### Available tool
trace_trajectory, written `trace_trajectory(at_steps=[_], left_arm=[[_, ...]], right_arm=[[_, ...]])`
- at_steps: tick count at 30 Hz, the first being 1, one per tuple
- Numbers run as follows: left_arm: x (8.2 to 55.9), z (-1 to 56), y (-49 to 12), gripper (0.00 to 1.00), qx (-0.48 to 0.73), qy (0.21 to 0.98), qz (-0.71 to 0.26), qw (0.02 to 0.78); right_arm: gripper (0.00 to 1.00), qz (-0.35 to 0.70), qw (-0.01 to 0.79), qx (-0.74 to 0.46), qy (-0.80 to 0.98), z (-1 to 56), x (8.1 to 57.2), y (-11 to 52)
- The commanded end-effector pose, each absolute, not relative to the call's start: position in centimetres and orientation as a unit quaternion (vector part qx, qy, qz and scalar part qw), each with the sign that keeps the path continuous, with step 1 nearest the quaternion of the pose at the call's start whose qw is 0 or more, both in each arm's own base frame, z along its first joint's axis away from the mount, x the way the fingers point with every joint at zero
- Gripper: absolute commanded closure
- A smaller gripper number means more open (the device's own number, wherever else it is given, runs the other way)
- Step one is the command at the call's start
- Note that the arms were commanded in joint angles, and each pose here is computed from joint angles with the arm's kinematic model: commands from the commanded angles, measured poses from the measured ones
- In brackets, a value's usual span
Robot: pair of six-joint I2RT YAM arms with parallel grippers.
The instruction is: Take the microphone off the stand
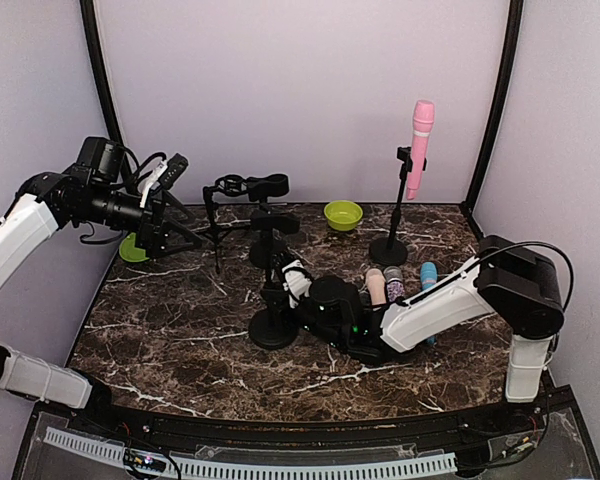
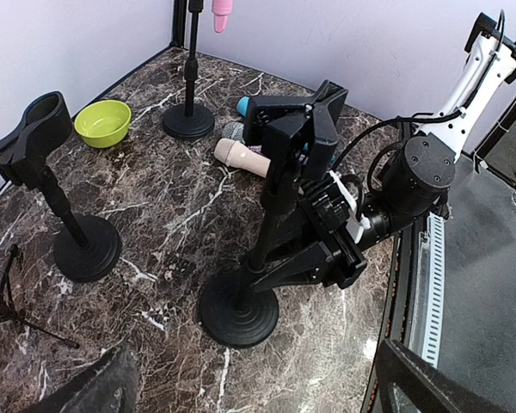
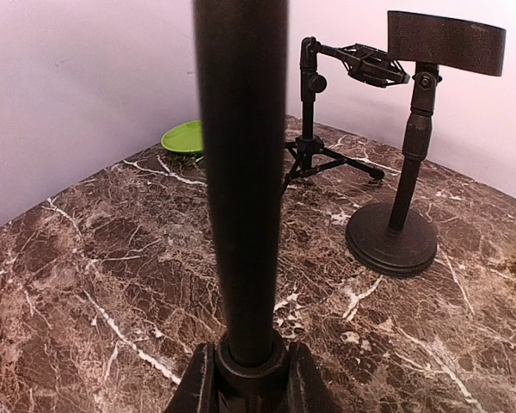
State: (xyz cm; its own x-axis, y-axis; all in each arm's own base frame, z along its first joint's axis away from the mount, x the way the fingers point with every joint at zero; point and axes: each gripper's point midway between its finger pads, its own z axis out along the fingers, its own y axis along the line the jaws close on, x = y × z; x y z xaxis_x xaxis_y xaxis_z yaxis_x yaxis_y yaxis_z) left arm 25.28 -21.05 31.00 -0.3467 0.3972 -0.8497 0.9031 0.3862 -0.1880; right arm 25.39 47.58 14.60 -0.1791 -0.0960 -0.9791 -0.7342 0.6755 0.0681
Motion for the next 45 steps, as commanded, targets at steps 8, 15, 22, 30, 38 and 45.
trace_trajectory(at_steps=[8, 15, 22, 30, 38, 45], left_arm=[[24.1, 30.8, -22.0, 0.01, 0.432, 0.710, -0.400, 0.387], [23.1, 28.7, -22.2, 0.01, 0.423, 0.720, -0.427, 0.347], [20.9, 27.1, -21.9, 0.03, 0.423, 0.722, -0.443, 0.321], [19.4, 24.5, -22.8, 0.12, 0.427, 0.724, -0.459, 0.287], [19.2, 23.8, -23.4, 0.31, 0.425, 0.724, -0.472, 0.270], [19.1, 25.5, -23.9, 0.72, 0.430, 0.706, -0.493, 0.271]], right_arm=[[1.00, 0.361, 0.589, -0.265, 0.673, 24.1, 24.1, 49.8], [1.00, 0.448, 0.550, -0.255, 0.657, 29.1, 22.2, 50.4], [1.00, 0.519, 0.511, -0.243, 0.641, 31.9, 21.3, 51.3], [1.00, 0.585, 0.472, -0.276, 0.599, 35.5, 19.1, 53.4], [1.00, 0.604, 0.454, -0.272, 0.596, 35.6, 18.8, 54.1], [1.00, 0.604, 0.447, -0.273, 0.601, 35.2, 18.6, 54.4]])
